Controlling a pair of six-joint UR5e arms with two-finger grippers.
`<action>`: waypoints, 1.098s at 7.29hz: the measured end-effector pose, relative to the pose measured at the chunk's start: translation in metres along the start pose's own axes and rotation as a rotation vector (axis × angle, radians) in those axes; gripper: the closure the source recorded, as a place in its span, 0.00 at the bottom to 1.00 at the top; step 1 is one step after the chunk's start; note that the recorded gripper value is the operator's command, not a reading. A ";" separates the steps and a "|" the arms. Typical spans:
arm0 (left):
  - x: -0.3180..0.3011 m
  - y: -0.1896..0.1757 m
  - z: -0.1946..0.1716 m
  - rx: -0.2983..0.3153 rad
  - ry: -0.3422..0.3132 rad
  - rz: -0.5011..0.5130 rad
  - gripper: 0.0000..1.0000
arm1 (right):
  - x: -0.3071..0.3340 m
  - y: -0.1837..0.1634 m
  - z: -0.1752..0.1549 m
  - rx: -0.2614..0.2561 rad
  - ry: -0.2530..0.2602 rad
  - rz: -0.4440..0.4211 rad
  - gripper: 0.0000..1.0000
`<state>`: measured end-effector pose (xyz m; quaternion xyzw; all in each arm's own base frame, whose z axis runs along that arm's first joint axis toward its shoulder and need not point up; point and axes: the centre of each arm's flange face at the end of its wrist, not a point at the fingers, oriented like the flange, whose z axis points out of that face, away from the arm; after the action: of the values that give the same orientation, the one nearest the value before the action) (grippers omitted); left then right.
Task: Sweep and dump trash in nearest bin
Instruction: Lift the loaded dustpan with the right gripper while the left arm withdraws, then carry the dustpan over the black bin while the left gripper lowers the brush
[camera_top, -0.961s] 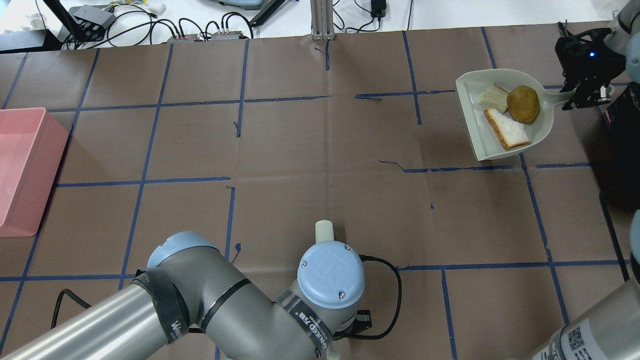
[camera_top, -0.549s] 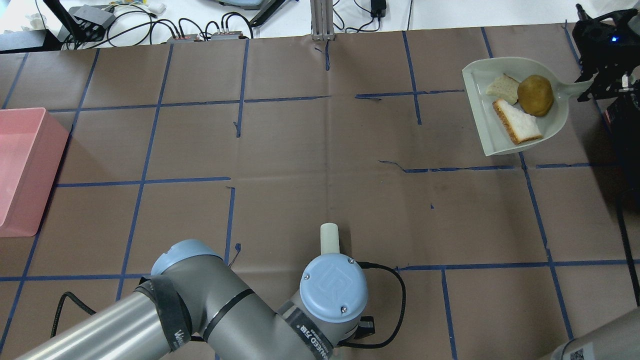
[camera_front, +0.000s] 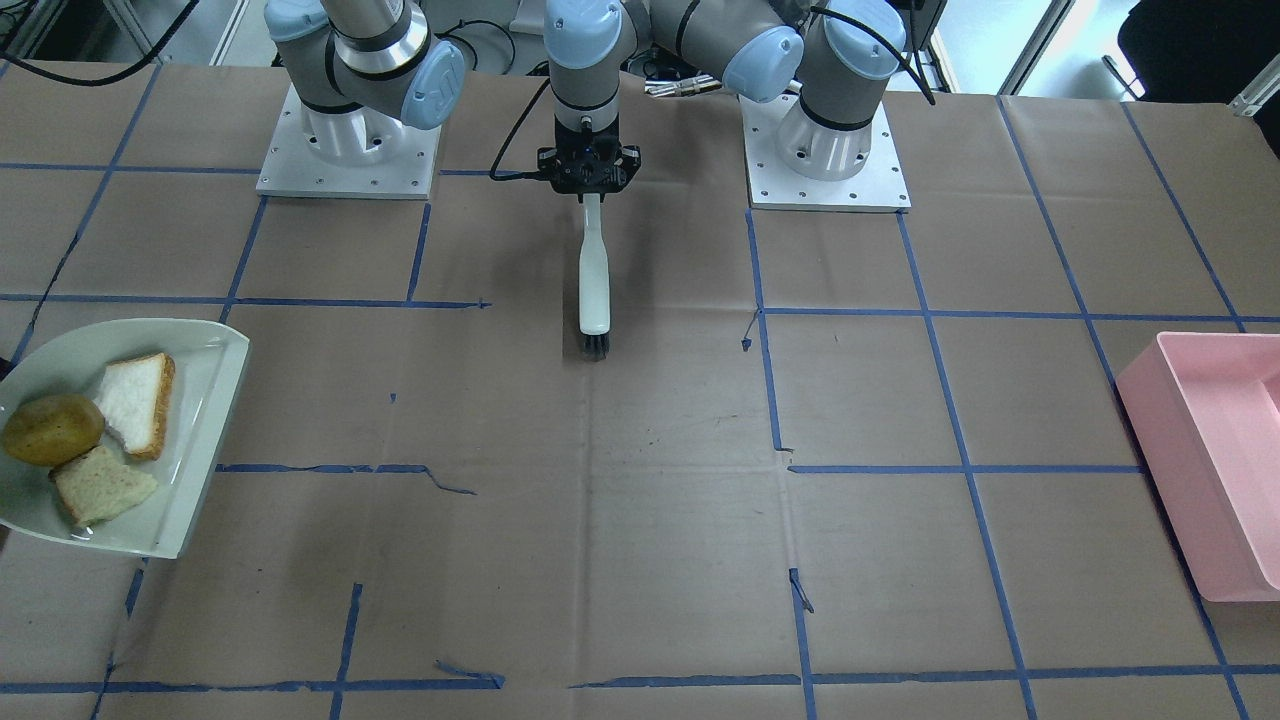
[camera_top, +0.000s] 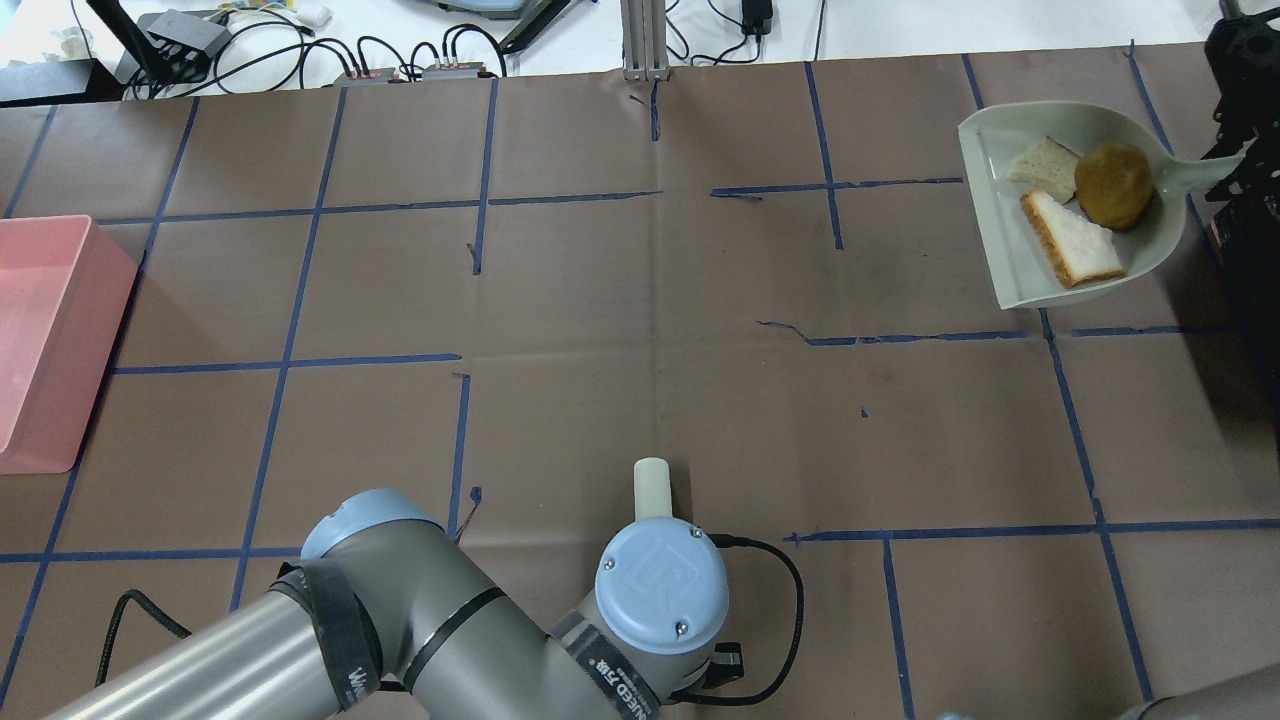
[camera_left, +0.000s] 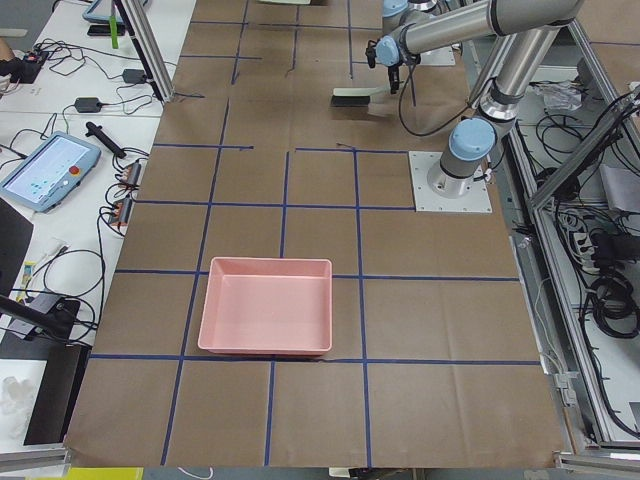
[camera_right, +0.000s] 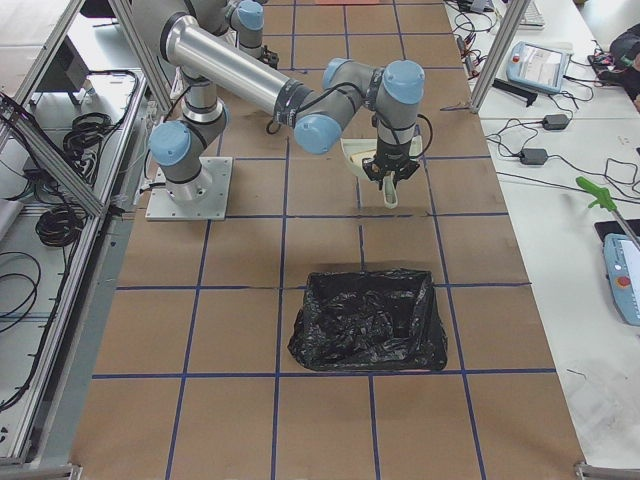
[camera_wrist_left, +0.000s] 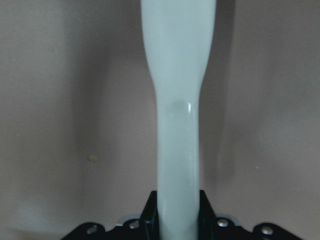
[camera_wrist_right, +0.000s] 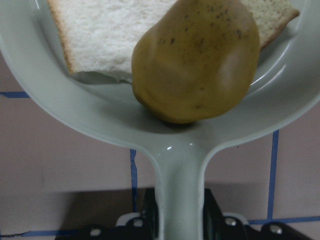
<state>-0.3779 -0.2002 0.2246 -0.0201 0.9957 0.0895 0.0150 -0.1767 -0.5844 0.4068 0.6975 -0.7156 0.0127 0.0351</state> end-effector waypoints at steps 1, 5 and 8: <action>0.000 0.000 0.001 -0.003 0.000 -0.001 0.93 | -0.005 0.018 0.000 -0.003 -0.003 0.009 1.00; -0.001 0.000 0.002 -0.006 0.000 -0.004 0.58 | -0.015 0.097 -0.006 -0.056 -0.011 -0.084 1.00; -0.002 -0.003 0.001 0.000 0.000 -0.008 0.24 | -0.027 0.172 -0.004 -0.075 -0.016 -0.117 1.00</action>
<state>-0.3760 -0.2028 0.2235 -0.0240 0.9956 0.0895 0.0152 -0.3477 -0.5530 0.4138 0.7365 -0.6737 -0.0218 0.0561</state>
